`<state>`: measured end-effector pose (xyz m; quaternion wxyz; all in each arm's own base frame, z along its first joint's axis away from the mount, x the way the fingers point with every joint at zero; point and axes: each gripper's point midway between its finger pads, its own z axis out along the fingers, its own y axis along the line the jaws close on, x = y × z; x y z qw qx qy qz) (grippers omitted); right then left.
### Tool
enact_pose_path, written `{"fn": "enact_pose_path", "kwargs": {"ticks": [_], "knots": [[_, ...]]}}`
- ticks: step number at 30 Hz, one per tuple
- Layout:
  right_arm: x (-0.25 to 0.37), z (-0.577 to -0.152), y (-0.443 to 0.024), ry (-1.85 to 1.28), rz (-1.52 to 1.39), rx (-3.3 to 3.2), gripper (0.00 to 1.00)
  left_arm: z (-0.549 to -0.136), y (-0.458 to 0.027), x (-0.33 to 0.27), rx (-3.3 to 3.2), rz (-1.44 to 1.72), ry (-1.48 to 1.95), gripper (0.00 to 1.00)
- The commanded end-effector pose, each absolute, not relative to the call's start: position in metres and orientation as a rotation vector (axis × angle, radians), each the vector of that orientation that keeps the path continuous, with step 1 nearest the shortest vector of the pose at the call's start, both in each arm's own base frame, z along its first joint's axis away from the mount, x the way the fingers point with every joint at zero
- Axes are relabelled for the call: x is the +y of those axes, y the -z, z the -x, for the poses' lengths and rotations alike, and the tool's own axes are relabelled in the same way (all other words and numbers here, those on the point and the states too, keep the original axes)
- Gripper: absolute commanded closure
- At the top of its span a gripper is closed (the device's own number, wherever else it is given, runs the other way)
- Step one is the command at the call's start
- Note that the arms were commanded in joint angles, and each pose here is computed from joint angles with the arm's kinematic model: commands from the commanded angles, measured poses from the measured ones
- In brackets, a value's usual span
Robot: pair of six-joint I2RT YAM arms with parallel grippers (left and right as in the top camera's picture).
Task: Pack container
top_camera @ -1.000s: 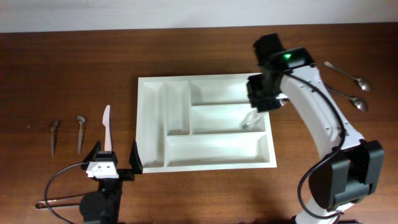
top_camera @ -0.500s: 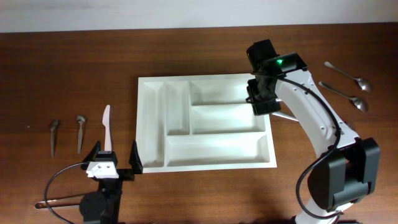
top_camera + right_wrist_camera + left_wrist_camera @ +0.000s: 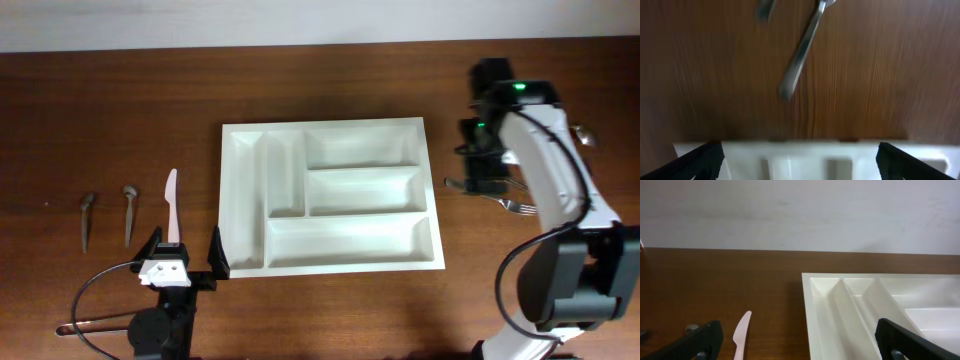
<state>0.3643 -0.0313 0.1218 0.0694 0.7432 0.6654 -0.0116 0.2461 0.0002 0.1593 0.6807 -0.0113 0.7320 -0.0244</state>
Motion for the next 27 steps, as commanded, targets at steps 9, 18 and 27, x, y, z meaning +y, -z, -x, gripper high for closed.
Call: {"fn": "enact_pose_path", "kwargs": {"ticks": [9, 18, 27], "knots": [[-0.068, -0.339, -0.061, 0.072, -2.394, 1.919, 0.01, -0.246, -0.158, 0.003, 1.644, 0.044, 0.047, 0.01], [-0.072, -0.359, -0.041, -0.008, -2.328, 1.909, 0.01, -0.246, -0.158, 0.003, 1.644, 0.044, 0.047, 0.01], [-0.069, -0.366, -0.019, -0.018, -2.345, 1.933, 0.01, -0.246, -0.158, 0.003, 1.644, 0.044, 0.047, 0.01]]}}
